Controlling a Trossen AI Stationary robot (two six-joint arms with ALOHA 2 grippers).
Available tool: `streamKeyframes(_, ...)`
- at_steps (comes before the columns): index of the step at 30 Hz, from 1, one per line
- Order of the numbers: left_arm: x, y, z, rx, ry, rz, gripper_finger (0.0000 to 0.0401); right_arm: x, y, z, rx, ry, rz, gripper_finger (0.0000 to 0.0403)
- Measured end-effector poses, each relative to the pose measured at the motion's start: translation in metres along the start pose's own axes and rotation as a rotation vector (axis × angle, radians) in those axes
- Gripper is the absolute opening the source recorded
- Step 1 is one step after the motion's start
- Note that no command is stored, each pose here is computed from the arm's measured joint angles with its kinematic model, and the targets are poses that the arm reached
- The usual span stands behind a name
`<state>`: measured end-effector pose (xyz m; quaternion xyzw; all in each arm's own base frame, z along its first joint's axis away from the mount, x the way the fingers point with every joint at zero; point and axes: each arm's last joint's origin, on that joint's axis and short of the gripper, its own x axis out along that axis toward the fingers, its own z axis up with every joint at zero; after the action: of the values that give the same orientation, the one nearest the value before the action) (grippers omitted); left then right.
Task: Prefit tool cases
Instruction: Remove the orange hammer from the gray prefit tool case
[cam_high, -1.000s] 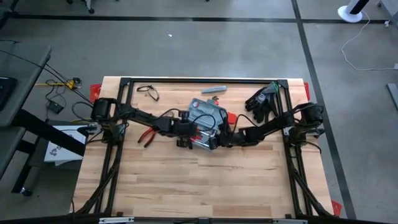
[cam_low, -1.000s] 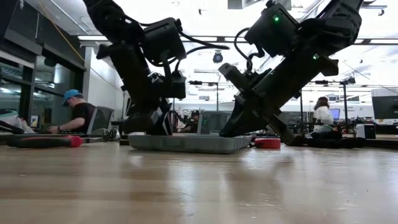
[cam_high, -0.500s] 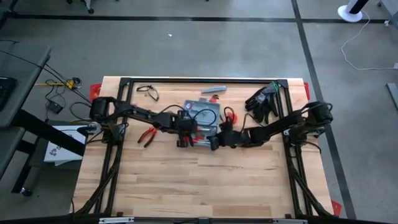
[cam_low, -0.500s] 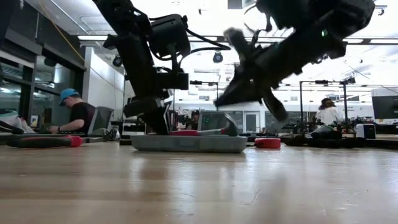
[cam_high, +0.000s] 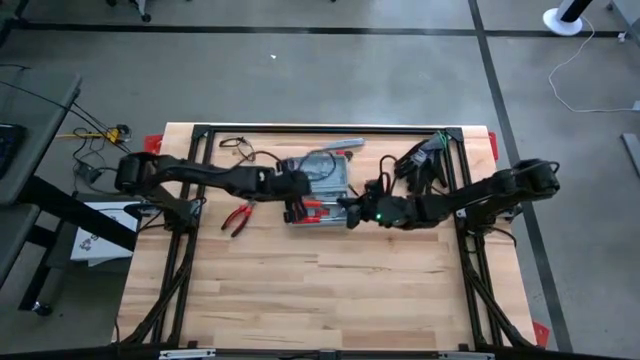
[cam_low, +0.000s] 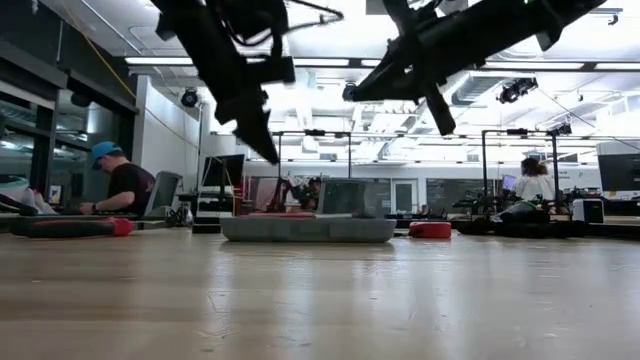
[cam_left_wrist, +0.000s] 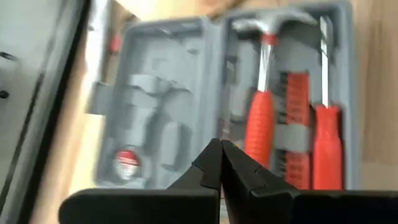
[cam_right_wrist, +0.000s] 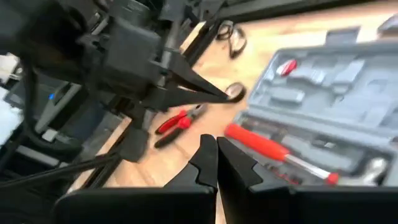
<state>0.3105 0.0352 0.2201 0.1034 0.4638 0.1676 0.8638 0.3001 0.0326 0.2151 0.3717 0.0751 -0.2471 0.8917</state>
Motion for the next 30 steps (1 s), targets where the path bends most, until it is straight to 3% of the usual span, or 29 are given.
streamKeyframes(6, -0.015, 0.021, 0.001, -0.053, -0.034, 0.012, 0.0003, -0.004, -0.008, 0.006, -0.041, 0.018, -0.080, 0.0000)
streamKeyframes(10, -0.011, 0.024, -0.001, -0.070, -0.041, -0.070, 0.0002, -0.001, -0.015, 0.005, -0.039, 0.049, -0.120, 0.0000)
streamKeyframes(19, 0.025, 0.009, -0.015, -0.030, 0.052, -0.180, 0.0001, 0.008, -0.037, 0.005, -0.048, 0.185, -0.218, 0.0000)
streamKeyframes(25, 0.051, -0.005, -0.023, -0.009, 0.132, -0.250, 0.0000, 0.034, -0.057, -0.004, -0.020, 0.286, -0.225, 0.0000)
streamKeyframes(30, 0.055, -0.010, -0.024, 0.005, 0.145, -0.256, 0.0000, 0.056, -0.074, -0.019, 0.022, 0.336, -0.236, 0.0000)
